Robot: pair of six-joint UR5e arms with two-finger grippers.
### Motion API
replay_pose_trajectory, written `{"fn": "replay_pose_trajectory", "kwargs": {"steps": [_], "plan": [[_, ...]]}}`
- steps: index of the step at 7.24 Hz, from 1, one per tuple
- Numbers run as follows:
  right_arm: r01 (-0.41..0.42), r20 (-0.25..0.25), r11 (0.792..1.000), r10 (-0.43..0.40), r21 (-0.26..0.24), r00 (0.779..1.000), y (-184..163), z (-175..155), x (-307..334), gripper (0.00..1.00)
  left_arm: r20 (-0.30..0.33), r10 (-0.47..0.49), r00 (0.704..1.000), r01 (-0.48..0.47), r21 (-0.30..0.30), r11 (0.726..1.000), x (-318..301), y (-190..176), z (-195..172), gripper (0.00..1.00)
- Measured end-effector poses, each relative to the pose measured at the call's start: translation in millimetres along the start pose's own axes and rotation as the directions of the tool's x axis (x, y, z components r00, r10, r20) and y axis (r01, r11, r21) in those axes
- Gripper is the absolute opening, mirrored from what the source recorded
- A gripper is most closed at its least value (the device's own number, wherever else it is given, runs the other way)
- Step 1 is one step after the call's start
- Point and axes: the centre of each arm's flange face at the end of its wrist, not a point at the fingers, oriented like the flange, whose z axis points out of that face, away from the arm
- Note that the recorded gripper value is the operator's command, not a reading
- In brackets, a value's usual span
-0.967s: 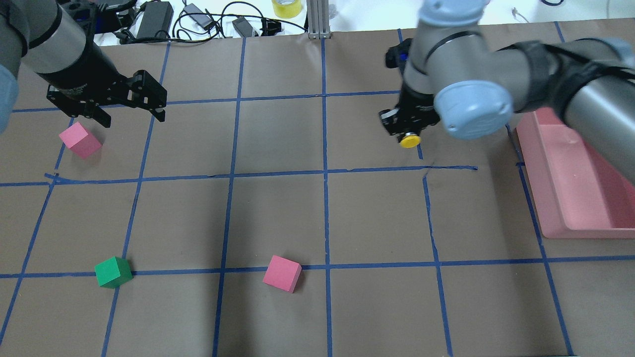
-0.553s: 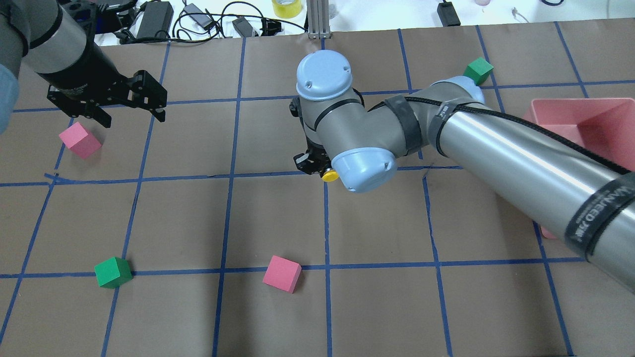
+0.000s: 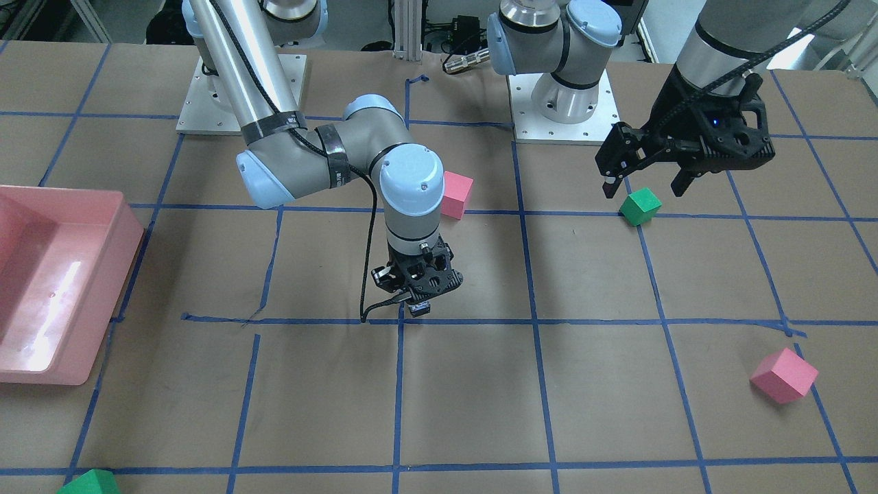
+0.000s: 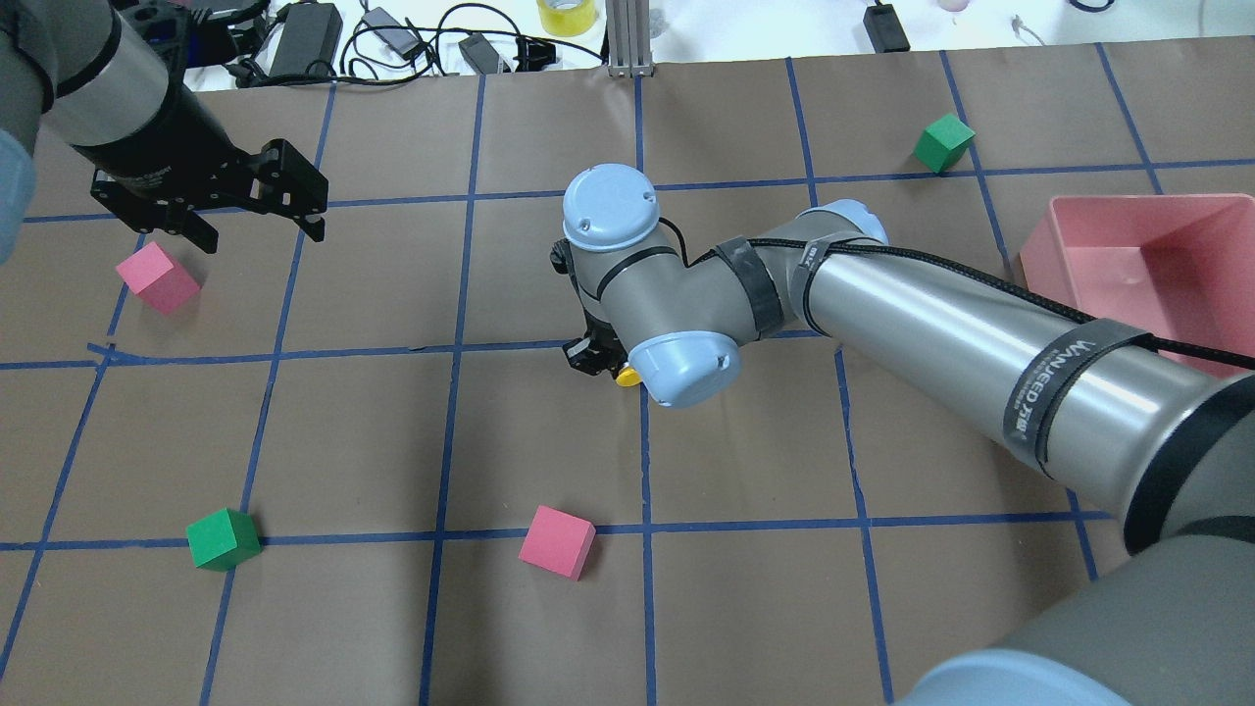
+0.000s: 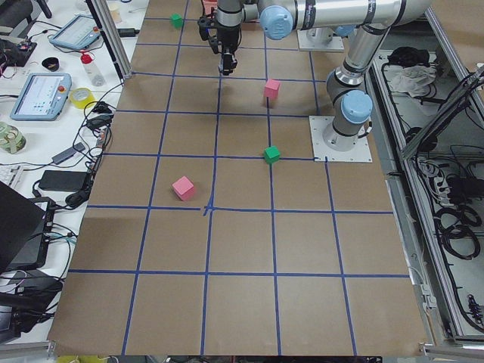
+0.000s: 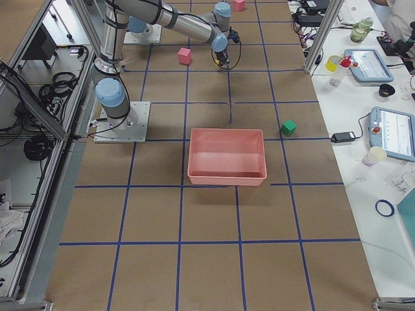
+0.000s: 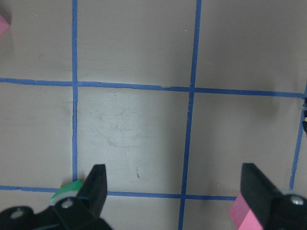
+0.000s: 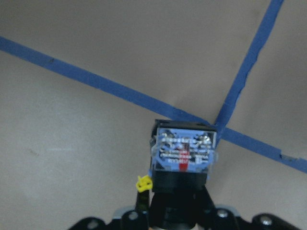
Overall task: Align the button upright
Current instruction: 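Carry the switch with the right gripper to the table center and lower it, then release the switch on its side and raise the right gripper away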
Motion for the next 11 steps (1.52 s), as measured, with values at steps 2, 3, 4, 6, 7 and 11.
{"fn": "replay_pose_trajectory", "kwargs": {"steps": [2, 3, 4, 6, 7, 11], "plan": [[-0.021, 0.004, 1.0, 0.021, -0.002, 1.0, -1, 5, 0, 1.0, -0.001, 0.001, 1.0, -0.001, 0.001, 1.0, 1, 0, 0, 1.0], [-0.029, 0.007, 1.0, 0.029, 0.008, 1.0, -2, -2, 0, 1.0, 0.0, 0.001, 1.0, -0.001, 0.001, 1.0, 1, 0, 0, 1.0], [-0.039, 0.008, 0.999, 0.039, 0.032, 0.999, -6, -20, 3, 1.0, 0.0, 0.001, 1.0, -0.001, 0.0, 1.0, 1, 0, 0, 1.0], [-0.085, 0.005, 0.995, 0.085, 0.043, 0.996, -11, -90, 41, 1.0, 0.0, 0.001, 1.0, -0.001, -0.001, 1.0, 1, 0, 0, 1.0], [-0.104, 0.002, 0.994, 0.104, 0.016, 0.995, -6, -141, 84, 1.0, 0.0, 0.001, 1.0, -0.001, -0.001, 1.0, 1, 0, 0, 1.0], [-0.125, -0.02, 0.991, 0.124, -0.049, 0.992, 88, -298, 192, 1.0, 0.013, -0.013, 1.0, 0.013, -0.007, 1.0, -4, -4, 4, 1.0]]}}
